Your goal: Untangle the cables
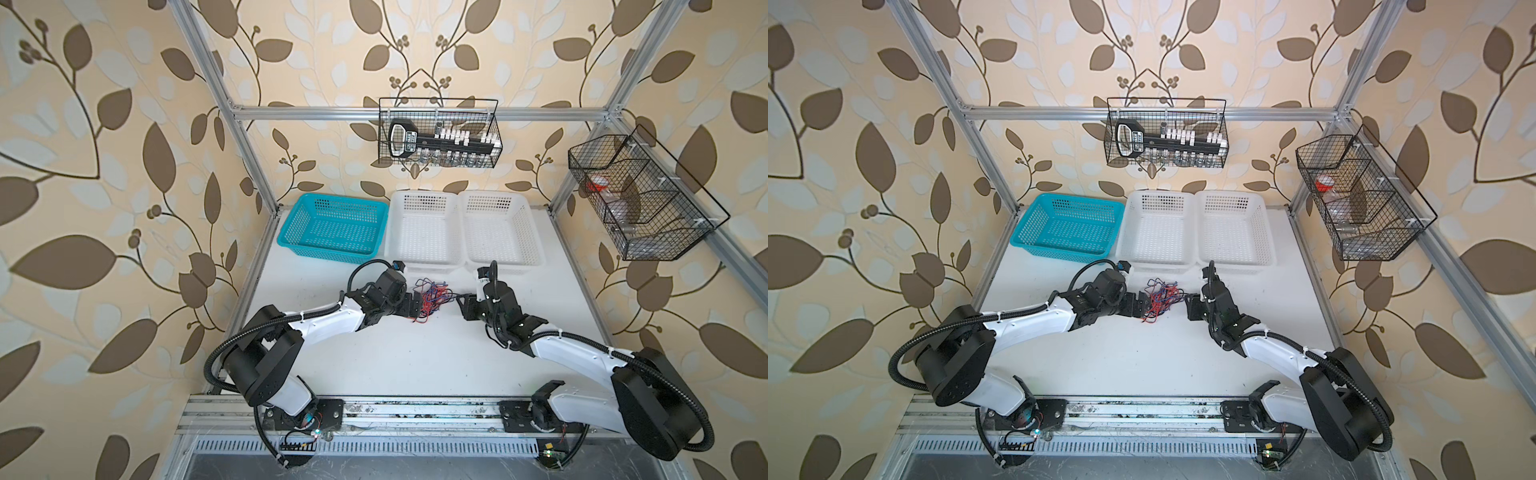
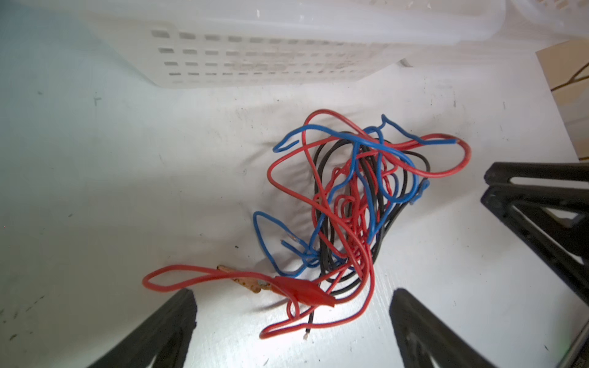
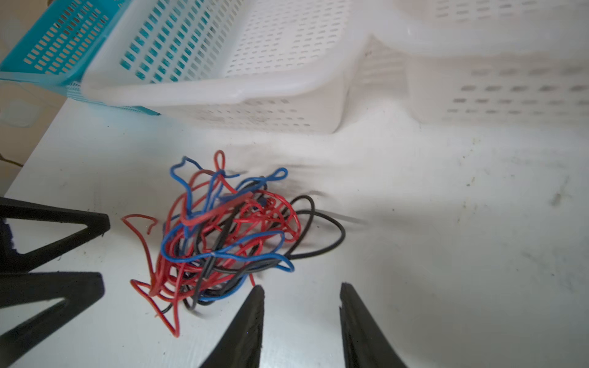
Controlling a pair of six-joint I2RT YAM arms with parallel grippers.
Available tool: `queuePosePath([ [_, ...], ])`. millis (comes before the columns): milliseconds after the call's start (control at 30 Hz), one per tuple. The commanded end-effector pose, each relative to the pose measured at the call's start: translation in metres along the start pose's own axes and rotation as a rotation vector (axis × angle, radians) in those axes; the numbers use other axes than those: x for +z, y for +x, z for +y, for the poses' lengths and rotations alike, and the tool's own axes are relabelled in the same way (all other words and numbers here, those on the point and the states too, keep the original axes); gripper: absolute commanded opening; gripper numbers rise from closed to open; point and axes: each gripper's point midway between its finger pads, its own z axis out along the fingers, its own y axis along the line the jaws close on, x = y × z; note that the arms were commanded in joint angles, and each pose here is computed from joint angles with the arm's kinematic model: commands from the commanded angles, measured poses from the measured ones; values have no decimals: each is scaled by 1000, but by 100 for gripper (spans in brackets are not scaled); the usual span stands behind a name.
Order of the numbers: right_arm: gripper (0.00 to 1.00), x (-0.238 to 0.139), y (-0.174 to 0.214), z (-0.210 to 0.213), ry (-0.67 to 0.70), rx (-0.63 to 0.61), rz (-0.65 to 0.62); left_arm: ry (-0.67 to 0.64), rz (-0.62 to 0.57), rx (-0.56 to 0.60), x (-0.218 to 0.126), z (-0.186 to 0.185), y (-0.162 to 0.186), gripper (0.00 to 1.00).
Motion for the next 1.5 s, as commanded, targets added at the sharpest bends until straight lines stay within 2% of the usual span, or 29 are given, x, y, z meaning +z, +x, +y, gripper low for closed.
queuePosePath([
  [0,39,1,7,3,-57,34,4,32,-29,4,1,-18,-16,94],
  [200,38,6,13,7,-97,38,4,13,-13,22,15,-24,-15,90],
  [600,31,28,13,15,-138,60,-8,-47,-61,39,28,-18,-19,83],
  [933,29,39,3,19,-147,56,-53,-62,-50,40,34,-13,-13,80],
  [1100,25,45,2,21,-151,54,-50,-63,-38,38,36,-12,-10,80],
  [1333,12,50,-1,30,-187,44,-67,-66,-31,39,38,-12,-9,79],
  [1400,3,50,-2,32,-199,43,-75,-66,-31,39,39,-11,-8,79],
  [1467,0,47,-3,34,-206,38,-81,-64,-32,39,38,-12,-9,79],
])
